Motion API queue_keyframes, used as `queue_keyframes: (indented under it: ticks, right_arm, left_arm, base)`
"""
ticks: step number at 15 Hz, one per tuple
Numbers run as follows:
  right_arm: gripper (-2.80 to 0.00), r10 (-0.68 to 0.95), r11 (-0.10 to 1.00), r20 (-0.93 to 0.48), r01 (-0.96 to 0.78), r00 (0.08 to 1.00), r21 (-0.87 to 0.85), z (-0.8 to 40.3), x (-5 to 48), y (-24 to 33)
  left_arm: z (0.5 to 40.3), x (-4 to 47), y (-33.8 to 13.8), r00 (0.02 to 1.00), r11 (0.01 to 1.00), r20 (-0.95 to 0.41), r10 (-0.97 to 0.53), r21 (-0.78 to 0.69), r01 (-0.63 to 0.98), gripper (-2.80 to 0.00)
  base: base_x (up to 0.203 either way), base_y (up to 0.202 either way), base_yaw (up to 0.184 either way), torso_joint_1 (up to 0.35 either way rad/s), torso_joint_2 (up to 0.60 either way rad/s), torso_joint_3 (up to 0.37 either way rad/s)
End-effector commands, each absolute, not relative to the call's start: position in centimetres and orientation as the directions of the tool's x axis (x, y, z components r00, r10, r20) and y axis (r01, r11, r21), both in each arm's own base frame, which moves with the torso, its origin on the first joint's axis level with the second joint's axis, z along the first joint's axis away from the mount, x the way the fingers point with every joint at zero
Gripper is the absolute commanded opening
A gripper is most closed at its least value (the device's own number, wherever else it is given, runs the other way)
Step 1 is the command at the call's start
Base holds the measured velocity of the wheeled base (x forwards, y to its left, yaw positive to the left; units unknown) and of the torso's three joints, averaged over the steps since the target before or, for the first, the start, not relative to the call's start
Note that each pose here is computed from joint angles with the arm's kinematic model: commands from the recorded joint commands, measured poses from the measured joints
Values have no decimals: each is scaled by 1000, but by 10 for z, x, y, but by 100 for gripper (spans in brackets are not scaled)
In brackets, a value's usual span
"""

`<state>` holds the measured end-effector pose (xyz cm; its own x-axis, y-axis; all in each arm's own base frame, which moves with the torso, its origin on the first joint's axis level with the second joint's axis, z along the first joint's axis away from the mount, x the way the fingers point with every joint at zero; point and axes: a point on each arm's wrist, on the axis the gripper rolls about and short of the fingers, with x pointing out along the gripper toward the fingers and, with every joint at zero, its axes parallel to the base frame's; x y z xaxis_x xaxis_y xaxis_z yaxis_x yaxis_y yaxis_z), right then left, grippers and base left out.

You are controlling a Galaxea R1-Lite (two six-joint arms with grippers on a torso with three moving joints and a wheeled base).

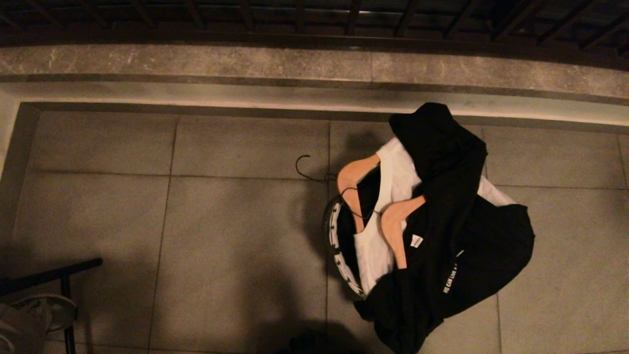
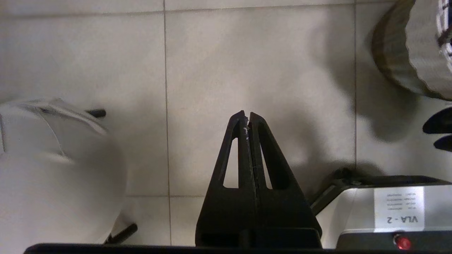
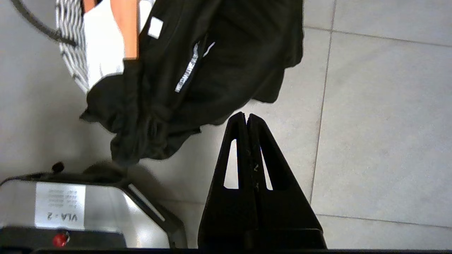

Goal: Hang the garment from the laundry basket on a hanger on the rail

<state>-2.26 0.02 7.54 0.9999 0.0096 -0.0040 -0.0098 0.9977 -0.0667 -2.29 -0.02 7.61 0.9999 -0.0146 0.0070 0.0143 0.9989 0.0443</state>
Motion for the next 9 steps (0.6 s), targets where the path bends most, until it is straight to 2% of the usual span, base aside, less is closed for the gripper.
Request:
queue_keyframes:
  ticks: [1, 3, 7, 9]
  right_arm:
    - [-280, 11, 998, -3, -11, 1000, -67, 75, -23, 0]
    - [-280, 11, 998, -3, -11, 1000, -67, 75, -23, 0]
    - [-280, 11, 998, -3, -11, 1000, -69, 75, -23, 0]
    - [-280, 13, 997, -13, -14, 1000, -70, 79, -23, 0]
  left_arm:
    - [76, -23, 0, 1000, 999, 5, -15, 41, 15, -280]
    - [76, -23, 0, 1000, 999, 5, -15, 40, 15, -280]
    - [76, -23, 0, 1000, 999, 5, -15, 40, 15, -280]
    - [76, -23, 0, 1000, 999, 5, -15, 41, 15, -280]
  base:
    - [0, 0, 0, 0, 0, 0]
    - [5, 103, -4, 1, 3, 0]
    - [1, 163, -2, 3, 3, 1]
    - [0, 0, 0, 0, 0, 0]
